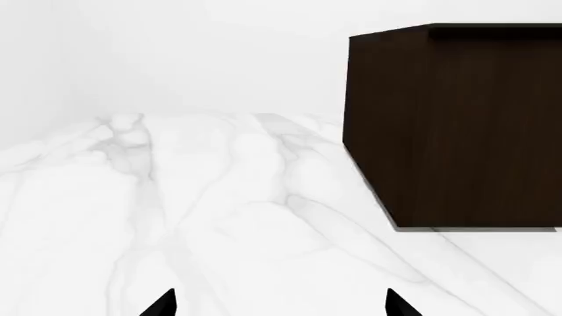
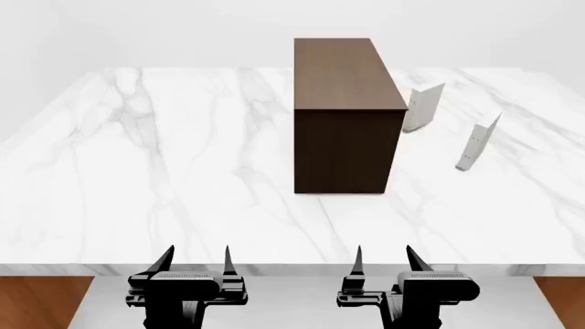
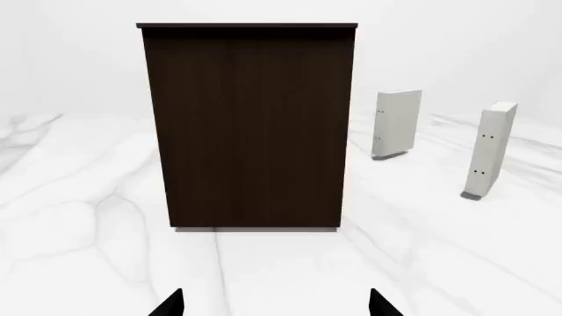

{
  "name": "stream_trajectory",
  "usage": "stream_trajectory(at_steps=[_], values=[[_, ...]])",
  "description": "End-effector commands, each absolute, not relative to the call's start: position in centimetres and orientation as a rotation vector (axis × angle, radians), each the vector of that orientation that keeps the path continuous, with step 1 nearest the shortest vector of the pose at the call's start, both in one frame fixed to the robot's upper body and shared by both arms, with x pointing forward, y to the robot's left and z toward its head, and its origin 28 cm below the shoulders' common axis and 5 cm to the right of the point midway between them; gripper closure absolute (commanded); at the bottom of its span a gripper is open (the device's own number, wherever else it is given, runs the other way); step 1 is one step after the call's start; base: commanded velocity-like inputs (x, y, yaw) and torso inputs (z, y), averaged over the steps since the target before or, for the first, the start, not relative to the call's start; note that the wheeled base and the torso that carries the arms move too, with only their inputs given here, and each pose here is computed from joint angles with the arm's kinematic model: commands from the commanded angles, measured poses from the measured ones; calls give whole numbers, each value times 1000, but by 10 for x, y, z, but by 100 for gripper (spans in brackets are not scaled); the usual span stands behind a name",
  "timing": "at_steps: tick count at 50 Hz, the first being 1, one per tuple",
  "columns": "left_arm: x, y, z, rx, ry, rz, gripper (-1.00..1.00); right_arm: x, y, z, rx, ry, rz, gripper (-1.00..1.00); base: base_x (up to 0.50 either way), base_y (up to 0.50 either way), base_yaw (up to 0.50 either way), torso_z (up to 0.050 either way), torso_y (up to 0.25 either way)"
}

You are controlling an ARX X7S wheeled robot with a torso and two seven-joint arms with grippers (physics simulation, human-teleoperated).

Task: Pick up the book on the right and place it under the cabinet shelf.

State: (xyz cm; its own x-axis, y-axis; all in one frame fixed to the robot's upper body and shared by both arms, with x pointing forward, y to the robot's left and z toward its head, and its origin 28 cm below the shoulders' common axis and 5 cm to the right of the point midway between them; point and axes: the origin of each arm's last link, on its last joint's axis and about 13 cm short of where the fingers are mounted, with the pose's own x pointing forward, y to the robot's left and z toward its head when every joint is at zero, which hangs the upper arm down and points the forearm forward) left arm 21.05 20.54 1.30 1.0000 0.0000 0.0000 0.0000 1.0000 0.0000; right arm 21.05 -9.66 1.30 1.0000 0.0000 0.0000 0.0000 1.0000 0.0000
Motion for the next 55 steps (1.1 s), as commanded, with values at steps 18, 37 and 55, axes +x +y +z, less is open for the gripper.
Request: stream_trajectory(at_steps=[18, 37, 55], values=[[212, 206, 13, -19, 26, -6, -100, 211, -96, 12, -2, 11, 7, -100, 0, -116, 0, 0, 0], [214, 206, 12, -23, 33, -10, -100, 211, -96, 12, 5, 12, 11, -100, 0, -305, 0, 0, 0], [210, 206, 12, -30, 37, -7, -100, 210, -96, 12, 13, 12, 7, -100, 0, -316, 0, 0, 0]])
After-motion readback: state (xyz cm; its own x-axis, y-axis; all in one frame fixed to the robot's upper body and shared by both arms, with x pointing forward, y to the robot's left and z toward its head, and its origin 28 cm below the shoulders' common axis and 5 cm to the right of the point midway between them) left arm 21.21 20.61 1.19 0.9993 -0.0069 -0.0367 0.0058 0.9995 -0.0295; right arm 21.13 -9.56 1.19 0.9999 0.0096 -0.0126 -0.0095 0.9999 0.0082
